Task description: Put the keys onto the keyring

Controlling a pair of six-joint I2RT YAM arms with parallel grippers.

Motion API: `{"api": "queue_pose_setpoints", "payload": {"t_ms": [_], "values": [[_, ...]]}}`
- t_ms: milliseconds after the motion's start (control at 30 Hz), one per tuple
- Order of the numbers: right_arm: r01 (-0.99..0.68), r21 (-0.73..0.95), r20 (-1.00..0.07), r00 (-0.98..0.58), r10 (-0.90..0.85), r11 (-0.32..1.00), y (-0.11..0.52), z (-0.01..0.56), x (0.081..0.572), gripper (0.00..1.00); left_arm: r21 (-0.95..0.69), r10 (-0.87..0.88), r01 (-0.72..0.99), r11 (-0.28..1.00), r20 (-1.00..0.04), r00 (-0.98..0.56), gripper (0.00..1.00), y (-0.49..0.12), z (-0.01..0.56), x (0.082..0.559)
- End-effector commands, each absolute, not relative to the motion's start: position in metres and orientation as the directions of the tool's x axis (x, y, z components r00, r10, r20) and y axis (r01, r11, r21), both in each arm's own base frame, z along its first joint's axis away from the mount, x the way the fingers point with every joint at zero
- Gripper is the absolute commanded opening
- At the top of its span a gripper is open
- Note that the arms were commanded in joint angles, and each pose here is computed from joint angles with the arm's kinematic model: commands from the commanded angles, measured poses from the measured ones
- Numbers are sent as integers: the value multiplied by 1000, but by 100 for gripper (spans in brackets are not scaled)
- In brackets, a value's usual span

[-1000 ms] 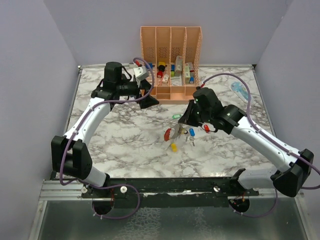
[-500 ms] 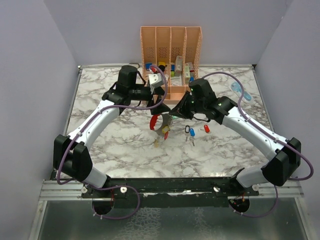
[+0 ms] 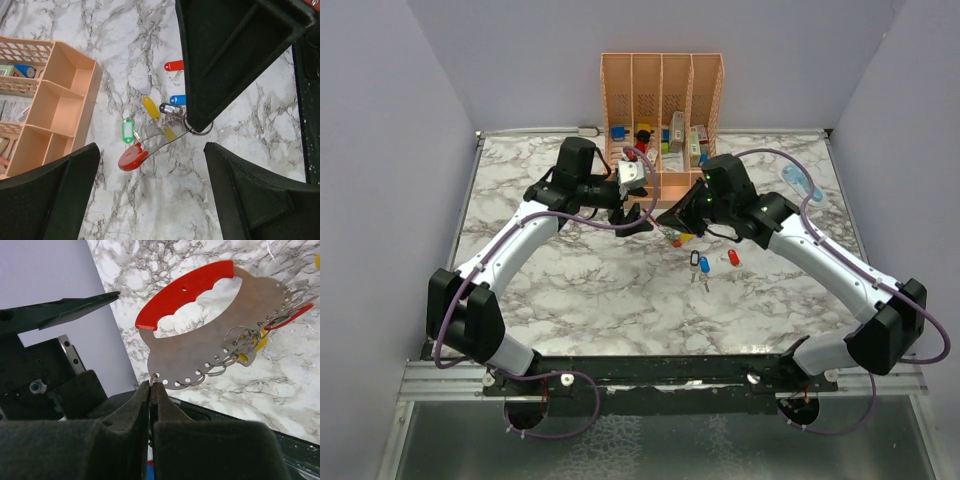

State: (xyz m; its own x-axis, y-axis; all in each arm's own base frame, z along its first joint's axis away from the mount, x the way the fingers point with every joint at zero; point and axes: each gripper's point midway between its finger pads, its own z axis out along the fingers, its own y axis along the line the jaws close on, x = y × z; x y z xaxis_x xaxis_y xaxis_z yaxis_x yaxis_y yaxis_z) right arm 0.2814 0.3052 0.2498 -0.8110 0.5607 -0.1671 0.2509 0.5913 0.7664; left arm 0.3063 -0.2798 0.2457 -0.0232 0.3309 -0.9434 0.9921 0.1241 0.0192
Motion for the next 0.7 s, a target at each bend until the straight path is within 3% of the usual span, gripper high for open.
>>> {"api": "queue_pose_setpoints", "payload": {"t_ms": [0, 367, 667], "values": [[221, 842, -141, -791, 595, 493, 307, 286, 279, 1, 100, 320, 992, 82, -945, 68, 89, -279, 259, 303], [294, 857, -32, -790, 613, 423, 310, 278, 269, 1, 109, 293, 976, 187, -955, 51, 90, -283, 258, 327], [342, 863, 19, -758, 652, 372, 309, 275, 272, 1, 68, 260, 996, 54, -964, 51, 90, -293, 258, 302]]}}
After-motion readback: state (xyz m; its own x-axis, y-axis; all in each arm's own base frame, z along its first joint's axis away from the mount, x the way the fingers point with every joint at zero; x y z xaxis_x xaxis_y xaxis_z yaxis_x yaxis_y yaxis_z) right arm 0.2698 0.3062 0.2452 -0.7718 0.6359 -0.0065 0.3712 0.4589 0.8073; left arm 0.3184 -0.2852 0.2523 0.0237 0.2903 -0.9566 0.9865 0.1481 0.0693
